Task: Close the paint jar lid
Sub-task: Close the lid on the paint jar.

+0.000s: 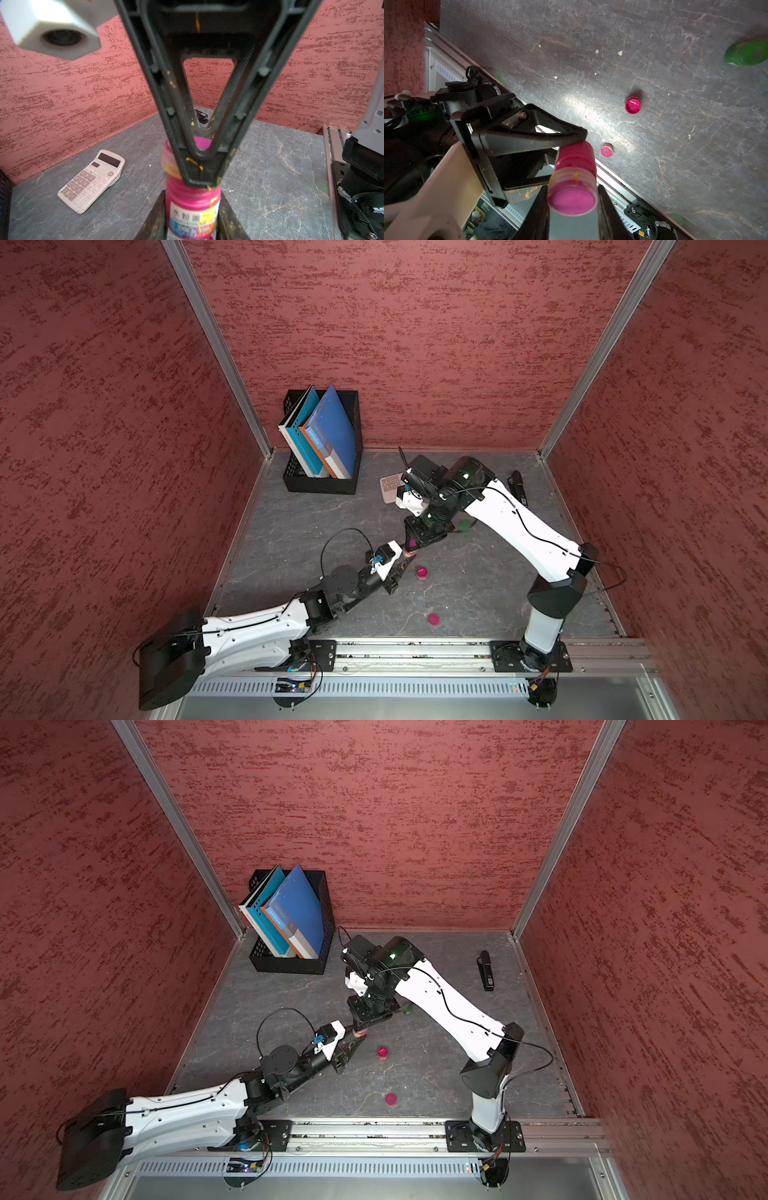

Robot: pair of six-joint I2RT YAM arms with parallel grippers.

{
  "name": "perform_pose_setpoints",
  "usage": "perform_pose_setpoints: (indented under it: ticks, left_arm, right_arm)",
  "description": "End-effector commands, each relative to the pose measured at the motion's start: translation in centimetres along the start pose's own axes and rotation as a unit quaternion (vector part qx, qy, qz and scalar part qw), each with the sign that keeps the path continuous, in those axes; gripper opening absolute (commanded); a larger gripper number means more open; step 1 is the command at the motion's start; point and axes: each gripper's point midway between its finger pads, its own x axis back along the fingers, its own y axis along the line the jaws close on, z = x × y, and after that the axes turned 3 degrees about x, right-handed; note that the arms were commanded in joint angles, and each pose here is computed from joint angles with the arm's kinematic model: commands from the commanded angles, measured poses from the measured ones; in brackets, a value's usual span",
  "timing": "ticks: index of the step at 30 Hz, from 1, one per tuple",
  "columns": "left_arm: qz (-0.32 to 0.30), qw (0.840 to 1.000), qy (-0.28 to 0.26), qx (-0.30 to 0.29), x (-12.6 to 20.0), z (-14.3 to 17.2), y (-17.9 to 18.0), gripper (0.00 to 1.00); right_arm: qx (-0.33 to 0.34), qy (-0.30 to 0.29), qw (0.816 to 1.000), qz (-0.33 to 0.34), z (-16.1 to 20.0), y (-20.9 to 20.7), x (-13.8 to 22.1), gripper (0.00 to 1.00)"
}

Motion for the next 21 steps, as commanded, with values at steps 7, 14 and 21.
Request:
perform_pose_setpoints:
  ticks: [7,14,21]
  left_arm:
    - [0.005,0.999,-0.052,0.002,-0.37,-3.90,-0.33,0.21]
    - [0.002,0.999,-0.051,0.002,-0.71,-3.88,-0.29,0.20]
    - [-0.007,0.998,-0.063,0.007,-0.92,-4.39,-0.01,0.20]
  right_arm:
    - [-0.025,0.084,0.995,0.042,4.27,-2.13,0.01,0.27]
    - [-0.028,0.081,0.996,0.037,3.96,-1.83,-0.05,0.27]
    - [-0.043,0.069,0.996,0.024,3.48,-1.47,-0.67,0.27]
